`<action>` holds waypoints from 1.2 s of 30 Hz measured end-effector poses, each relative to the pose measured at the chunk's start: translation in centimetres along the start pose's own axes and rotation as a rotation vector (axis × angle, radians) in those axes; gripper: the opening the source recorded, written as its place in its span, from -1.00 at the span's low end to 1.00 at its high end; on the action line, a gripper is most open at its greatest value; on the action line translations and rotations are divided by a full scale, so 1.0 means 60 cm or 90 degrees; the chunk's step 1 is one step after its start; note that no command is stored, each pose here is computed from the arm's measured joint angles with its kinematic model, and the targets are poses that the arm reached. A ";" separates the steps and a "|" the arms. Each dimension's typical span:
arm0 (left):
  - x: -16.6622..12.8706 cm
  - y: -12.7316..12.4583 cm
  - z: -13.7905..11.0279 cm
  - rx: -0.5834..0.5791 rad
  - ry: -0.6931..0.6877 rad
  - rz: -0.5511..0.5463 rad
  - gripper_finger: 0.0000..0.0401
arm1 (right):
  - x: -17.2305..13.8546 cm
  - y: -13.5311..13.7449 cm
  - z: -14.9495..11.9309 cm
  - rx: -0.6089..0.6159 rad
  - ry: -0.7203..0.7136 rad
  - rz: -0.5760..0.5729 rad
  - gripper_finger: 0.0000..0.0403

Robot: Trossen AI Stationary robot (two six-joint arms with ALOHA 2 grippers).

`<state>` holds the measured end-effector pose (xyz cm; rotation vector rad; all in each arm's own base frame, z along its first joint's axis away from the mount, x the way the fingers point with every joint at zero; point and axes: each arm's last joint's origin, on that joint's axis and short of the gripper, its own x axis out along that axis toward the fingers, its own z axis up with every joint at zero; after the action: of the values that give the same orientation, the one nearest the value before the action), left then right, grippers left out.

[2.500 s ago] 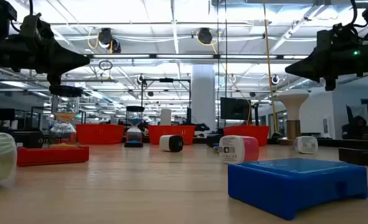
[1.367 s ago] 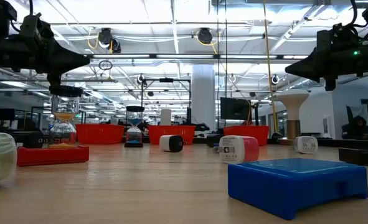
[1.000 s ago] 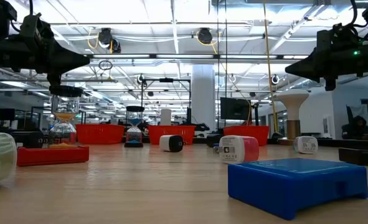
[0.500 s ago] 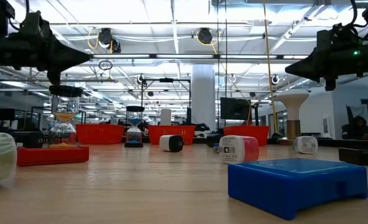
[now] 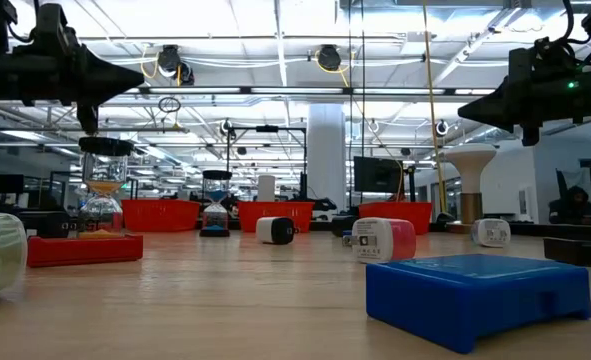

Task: Pick & Place Office items
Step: Put the red timer into the left orange basket

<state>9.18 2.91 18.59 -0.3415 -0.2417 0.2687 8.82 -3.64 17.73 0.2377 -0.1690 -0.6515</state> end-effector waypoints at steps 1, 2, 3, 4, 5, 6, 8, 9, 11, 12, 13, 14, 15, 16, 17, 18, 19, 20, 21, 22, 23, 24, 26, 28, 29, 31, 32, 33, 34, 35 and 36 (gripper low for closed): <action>0.000 0.000 0.000 -0.002 0.000 0.000 -0.95 | 0.000 0.000 0.000 0.000 0.000 0.000 -0.98; 0.000 0.000 -0.001 -0.012 0.002 0.000 -0.95 | 0.000 0.000 0.000 0.000 0.000 0.000 -0.98; 0.000 0.000 -0.002 -0.033 0.010 -0.002 -0.95 | 0.000 0.000 0.000 0.000 0.000 0.000 -0.98; 0.000 0.001 -0.005 -0.060 0.022 -0.004 -0.95 | 0.000 0.000 0.000 0.000 0.000 0.000 -0.98; 0.001 0.001 -0.007 -0.077 0.034 -0.006 -0.95 | 0.000 0.000 0.000 0.000 0.000 0.000 -0.98; 0.001 0.002 -0.009 -0.080 0.045 -0.006 -0.95 | 0.000 0.000 0.000 0.000 0.000 0.000 -0.98; 0.003 0.002 -0.011 -0.055 0.053 -0.006 -0.95 | 0.000 0.000 0.000 0.000 0.000 0.000 -0.98; 0.004 0.001 -0.011 -0.035 0.049 -0.003 -0.95 | 0.000 0.000 0.000 0.000 0.000 0.000 -0.98; 0.007 0.001 -0.009 -0.003 0.037 0.003 -0.95 | 0.000 0.000 0.000 0.000 0.000 0.000 -0.98; 0.008 0.000 -0.008 0.003 0.036 0.006 -0.95 | 0.000 0.000 0.000 0.000 0.000 0.000 -0.98; 0.010 0.000 -0.007 0.003 0.040 0.009 -0.95 | 0.000 0.000 0.000 0.000 0.000 0.000 -0.98; 0.012 0.000 -0.007 -0.005 0.047 0.013 -0.96 | 0.000 0.000 0.000 0.000 0.000 0.000 -0.98; 0.014 0.000 -0.007 -0.018 0.055 0.017 -0.98 | 0.000 0.000 0.000 0.000 0.000 0.000 -0.98; 0.015 0.001 -0.008 -0.031 0.063 0.021 -0.99 | 0.000 0.000 0.000 0.000 0.000 0.000 -0.98; 0.017 0.001 -0.010 -0.040 0.073 0.021 -0.99 | 0.000 0.000 0.000 0.000 0.000 0.000 -0.98; 0.019 0.002 -0.012 -0.048 0.082 0.025 -0.98 | 0.000 0.000 0.000 0.000 0.000 0.000 -0.98; 0.021 0.002 -0.014 -0.052 0.091 0.029 -0.96 | 0.000 0.000 0.000 0.000 0.000 0.000 -0.98; 0.023 0.003 -0.016 -0.048 0.095 0.033 -0.95 | 0.000 0.000 0.000 0.000 0.000 0.000 -0.98; 0.025 0.003 -0.015 -0.037 0.091 0.033 -0.94 | 0.000 0.000 0.000 0.000 0.000 0.000 -0.98; 0.027 0.002 -0.013 -0.019 0.081 0.029 -0.94 | 0.000 0.000 0.000 0.000 0.000 0.000 -0.98; 0.029 0.001 -0.009 0.005 0.067 0.020 -0.94 | 0.000 0.000 0.000 0.000 0.000 0.000 -0.98; 0.031 -0.001 -0.005 0.021 0.051 0.013 -0.96 | 0.000 0.000 0.000 0.000 0.000 0.000 -0.98; 0.033 -0.003 0.001 0.017 0.026 0.003 -0.98 | 0.000 0.000 0.000 0.000 0.000 0.000 -0.98; 0.035 -0.005 0.005 0.010 0.014 0.000 -0.97 | 0.000 0.000 0.000 0.000 0.000 0.000 -0.98; 0.037 -0.006 0.007 0.010 0.017 0.003 -0.96 | 0.000 0.000 0.000 0.000 0.000 0.000 -0.98; 0.041 -0.006 0.013 0.020 0.031 0.029 -0.95 | 0.000 0.000 0.000 0.000 0.000 0.000 -0.98; 0.044 -0.007 0.018 0.028 0.038 0.045 -0.96 | 0.000 0.000 0.000 0.000 0.000 0.000 -0.98; 0.047 -0.009 0.024 0.036 0.043 0.060 -0.97 | 0.000 0.000 0.000 0.000 0.000 0.000 -0.98; 0.050 -0.011 0.031 0.043 0.047 0.070 -0.98 | 0.000 0.000 0.000 0.000 0.000 0.000 -0.98; 0.054 -0.013 0.039 0.048 0.054 0.079 -0.99 | 0.000 0.000 0.000 0.000 0.000 0.000 -0.98; 0.058 -0.016 0.046 0.056 0.065 0.085 -0.99 | 0.000 0.000 0.000 0.000 0.000 0.000 -0.98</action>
<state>11.85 3.89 22.10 -0.2836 -0.1064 0.3916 8.82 -3.63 17.73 0.2377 -0.1688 -0.6514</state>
